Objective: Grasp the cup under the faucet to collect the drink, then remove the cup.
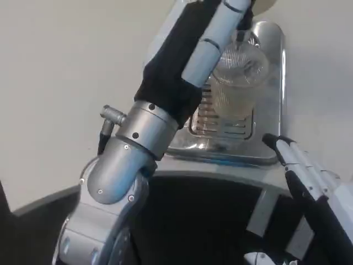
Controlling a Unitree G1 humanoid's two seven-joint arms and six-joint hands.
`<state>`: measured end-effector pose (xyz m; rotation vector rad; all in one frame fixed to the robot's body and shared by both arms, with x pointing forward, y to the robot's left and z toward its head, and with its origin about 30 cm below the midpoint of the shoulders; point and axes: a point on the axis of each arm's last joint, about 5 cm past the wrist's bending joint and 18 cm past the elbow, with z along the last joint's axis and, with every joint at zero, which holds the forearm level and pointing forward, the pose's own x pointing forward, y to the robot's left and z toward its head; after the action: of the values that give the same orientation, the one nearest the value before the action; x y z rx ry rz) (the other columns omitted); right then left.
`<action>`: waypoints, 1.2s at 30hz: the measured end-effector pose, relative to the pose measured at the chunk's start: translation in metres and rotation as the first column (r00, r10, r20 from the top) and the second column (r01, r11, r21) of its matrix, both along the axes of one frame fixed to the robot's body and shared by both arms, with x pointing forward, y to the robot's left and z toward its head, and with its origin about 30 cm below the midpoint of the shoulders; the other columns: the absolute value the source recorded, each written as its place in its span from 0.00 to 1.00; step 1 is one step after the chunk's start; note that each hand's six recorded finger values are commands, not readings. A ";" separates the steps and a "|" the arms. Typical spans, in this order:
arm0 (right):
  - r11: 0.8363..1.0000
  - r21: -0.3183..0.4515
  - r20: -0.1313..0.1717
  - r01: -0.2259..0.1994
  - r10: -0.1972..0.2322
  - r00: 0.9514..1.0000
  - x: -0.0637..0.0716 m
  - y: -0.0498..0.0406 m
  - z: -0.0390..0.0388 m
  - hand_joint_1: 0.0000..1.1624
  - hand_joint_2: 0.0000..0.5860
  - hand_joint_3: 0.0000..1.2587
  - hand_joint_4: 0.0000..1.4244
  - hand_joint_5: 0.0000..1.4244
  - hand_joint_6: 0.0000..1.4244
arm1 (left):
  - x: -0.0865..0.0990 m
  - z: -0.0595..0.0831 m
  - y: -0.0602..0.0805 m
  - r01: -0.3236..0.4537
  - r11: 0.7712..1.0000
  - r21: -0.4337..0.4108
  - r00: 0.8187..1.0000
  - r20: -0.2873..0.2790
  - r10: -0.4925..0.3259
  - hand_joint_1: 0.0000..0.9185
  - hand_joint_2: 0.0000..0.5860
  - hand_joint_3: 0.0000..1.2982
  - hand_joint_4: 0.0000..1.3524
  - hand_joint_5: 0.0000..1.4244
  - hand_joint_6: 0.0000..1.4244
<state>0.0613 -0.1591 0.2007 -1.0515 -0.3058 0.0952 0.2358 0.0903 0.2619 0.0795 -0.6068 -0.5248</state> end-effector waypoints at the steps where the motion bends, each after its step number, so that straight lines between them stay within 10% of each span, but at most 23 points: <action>1: 1.000 0.000 -0.001 0.000 0.000 1.000 0.000 -0.0001 0.0000 0.51 0.49 0.03 0.01 0.04 0.10 | 0.000 0.000 0.000 0.000 1.000 0.013 1.000 0.008 0.000 0.00 0.40 0.00 0.00 0.00 0.00; 18: 0.998 0.048 -0.029 0.029 -0.028 0.999 0.000 -0.0004 -0.0014 0.38 0.44 0.02 0.01 0.04 0.11 | 0.007 0.006 0.001 -0.046 0.965 0.260 0.984 0.178 -0.001 0.00 0.40 0.00 0.00 0.00 0.00; 36: 0.973 0.194 -0.047 0.123 -0.116 0.992 0.010 0.0067 -0.0010 0.28 0.25 0.01 0.01 0.04 0.10 | 0.008 0.004 -0.001 -0.239 0.828 0.506 0.891 0.454 -0.020 0.00 0.38 0.00 0.00 0.00 0.00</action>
<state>0.0714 -0.1524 0.1997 -0.8690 -0.2145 -0.0241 0.2441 0.0898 0.2663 0.8068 -0.8754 -0.5573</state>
